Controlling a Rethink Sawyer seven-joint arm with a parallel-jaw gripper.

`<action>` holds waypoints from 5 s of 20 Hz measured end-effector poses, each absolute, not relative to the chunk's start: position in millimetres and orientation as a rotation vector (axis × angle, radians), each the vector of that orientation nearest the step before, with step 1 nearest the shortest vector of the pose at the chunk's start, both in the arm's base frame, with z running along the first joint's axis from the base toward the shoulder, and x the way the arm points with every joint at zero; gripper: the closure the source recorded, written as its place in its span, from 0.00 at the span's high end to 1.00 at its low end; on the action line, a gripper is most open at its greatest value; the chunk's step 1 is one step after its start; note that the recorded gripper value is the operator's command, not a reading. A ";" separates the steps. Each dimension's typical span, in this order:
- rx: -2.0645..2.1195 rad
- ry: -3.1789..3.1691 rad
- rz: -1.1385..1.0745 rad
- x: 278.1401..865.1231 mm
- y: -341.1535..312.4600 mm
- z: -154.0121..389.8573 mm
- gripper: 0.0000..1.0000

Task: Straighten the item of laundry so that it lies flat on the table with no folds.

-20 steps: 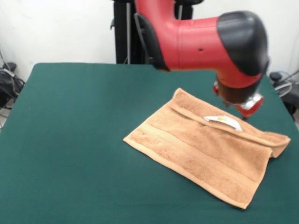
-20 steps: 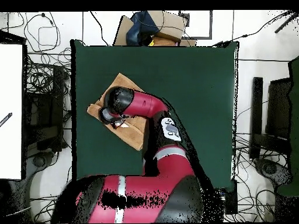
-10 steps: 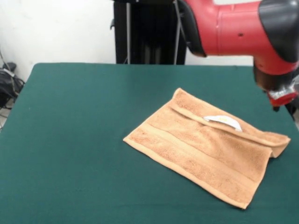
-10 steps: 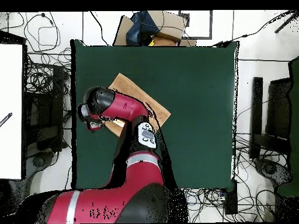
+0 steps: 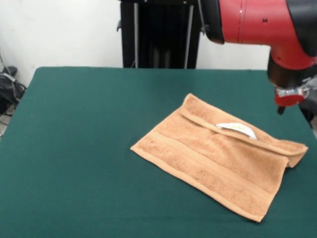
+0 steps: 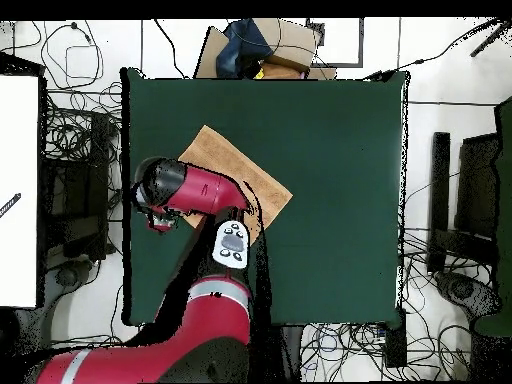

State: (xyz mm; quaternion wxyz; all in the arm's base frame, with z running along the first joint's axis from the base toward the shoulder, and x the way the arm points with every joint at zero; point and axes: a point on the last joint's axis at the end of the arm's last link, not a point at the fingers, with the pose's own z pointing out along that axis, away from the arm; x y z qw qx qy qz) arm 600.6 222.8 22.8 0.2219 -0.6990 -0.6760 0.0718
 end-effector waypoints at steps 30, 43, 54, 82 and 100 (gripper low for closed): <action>-2.629 -1.355 0.181 605.2 204.2 -23.6 1.00; -2.735 -1.254 0.158 612.6 177.9 -47.0 1.00; -2.698 -1.227 0.218 627.8 168.7 -50.1 1.00; -2.690 -1.226 0.225 632.5 167.9 -50.4 1.00; -2.655 -1.266 0.282 645.5 167.2 -52.1 0.00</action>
